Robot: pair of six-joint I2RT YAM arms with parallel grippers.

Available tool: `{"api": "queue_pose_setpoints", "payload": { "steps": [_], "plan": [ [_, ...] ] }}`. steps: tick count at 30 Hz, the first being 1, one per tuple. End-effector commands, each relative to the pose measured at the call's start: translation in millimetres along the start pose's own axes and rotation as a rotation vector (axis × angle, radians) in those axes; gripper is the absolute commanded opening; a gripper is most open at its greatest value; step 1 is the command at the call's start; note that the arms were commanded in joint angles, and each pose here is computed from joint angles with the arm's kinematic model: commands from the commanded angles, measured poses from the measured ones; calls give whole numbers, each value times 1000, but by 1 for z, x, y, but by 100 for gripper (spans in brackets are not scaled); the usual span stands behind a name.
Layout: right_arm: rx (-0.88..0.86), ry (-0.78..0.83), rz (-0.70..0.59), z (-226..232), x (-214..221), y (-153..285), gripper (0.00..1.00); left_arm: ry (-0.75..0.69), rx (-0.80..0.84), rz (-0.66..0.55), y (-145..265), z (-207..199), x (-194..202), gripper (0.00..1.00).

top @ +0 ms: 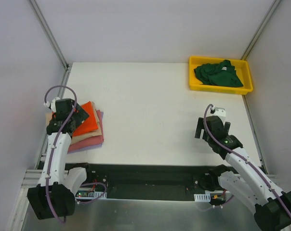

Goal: Fold and stack the t-shirts
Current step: Smooth out wrinkles on the folded tshirt

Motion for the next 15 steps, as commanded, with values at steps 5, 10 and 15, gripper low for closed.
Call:
{"api": "queue_pose_setpoints", "payload": {
  "steps": [5,10,15],
  "plan": [
    [-24,-10,25,6,-9,-1,96,321,-177,121,-25,44,82,99],
    [-31,-32,10,7,-12,0,96,363,-76,40,-13,50,88,99],
    [-54,-57,-30,9,-27,8,96,362,113,-51,24,21,42,99]
  ]
}}
Point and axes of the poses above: each gripper's point midway between its finger pads, its own y axis back along the fingers, its own z axis along the line the jaws close on, x = y × z, the point moved 10 cm from there along y, back along the fingers, and after that the axes turned 4 degrees about y, right-handed, at the moved point
